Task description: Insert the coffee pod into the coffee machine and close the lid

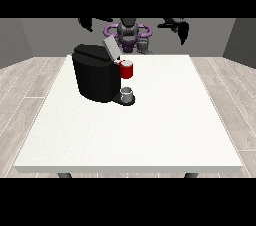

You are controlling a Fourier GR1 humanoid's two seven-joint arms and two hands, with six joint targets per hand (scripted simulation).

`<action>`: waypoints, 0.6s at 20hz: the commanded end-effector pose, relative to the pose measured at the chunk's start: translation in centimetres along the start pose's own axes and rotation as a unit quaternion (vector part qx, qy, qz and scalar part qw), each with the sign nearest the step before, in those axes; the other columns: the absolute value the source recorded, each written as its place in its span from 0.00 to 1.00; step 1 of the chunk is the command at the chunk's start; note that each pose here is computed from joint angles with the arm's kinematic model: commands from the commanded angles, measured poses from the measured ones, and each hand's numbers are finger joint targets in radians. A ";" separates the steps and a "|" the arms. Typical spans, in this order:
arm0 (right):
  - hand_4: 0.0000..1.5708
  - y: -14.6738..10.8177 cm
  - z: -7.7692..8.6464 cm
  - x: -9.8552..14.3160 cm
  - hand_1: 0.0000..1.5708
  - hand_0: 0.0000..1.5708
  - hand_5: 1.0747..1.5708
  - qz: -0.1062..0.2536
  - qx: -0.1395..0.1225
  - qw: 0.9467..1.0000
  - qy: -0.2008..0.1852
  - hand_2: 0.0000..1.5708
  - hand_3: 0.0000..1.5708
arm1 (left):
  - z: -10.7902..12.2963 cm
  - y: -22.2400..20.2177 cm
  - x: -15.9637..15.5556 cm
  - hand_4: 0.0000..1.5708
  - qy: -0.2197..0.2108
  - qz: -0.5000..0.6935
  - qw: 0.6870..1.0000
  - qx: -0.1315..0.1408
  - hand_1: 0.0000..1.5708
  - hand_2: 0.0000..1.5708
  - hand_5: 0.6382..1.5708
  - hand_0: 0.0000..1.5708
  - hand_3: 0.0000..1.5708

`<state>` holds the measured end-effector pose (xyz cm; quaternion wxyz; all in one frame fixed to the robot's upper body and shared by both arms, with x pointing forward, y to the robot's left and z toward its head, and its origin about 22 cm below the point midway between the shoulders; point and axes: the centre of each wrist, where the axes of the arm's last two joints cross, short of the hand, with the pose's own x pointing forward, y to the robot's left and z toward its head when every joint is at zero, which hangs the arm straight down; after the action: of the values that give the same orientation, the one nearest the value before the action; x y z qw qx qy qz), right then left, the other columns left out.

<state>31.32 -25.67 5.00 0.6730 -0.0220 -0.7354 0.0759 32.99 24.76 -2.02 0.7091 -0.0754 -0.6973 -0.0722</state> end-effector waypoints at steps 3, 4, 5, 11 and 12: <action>0.00 -0.2 -1.5 0.3 0.00 0.00 1.00 -0.020 0.010 1.000 0.001 0.00 0.00 | 1.7 -0.3 1.0 0.00 -0.014 0.016 1.000 0.020 0.00 0.00 1.00 0.00 0.00; 0.00 2.1 -2.4 0.8 0.00 0.00 1.00 -0.020 0.016 0.999 -0.033 0.00 0.00 | -0.3 -1.8 2.1 0.00 -0.037 0.002 0.999 0.027 0.00 0.00 1.00 0.00 0.00; 0.00 0.8 -2.9 0.9 0.00 0.00 1.00 -0.020 -0.003 0.999 -0.027 0.00 0.00 | 0.8 -0.5 2.2 0.00 -0.039 -0.011 0.999 0.011 0.00 0.00 1.00 0.00 0.00; 0.00 0.2 -2.5 -1.6 0.00 0.00 1.00 -0.017 0.016 1.000 -0.014 0.00 0.00 | 1.7 0.2 4.2 0.00 -0.040 -0.020 0.999 0.017 0.00 0.00 1.00 0.00 0.00; 0.00 -0.8 -3.9 -0.7 0.00 0.00 1.00 -0.014 0.001 1.000 -0.011 0.00 0.00 | 1.3 -0.6 5.4 0.00 -0.055 -0.012 0.998 0.004 0.00 0.00 1.00 0.00 0.00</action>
<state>34.29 -24.94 5.19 0.6658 0.0005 -0.7429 0.0691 31.33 25.24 0.83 0.6847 -0.0586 -0.7234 -0.0666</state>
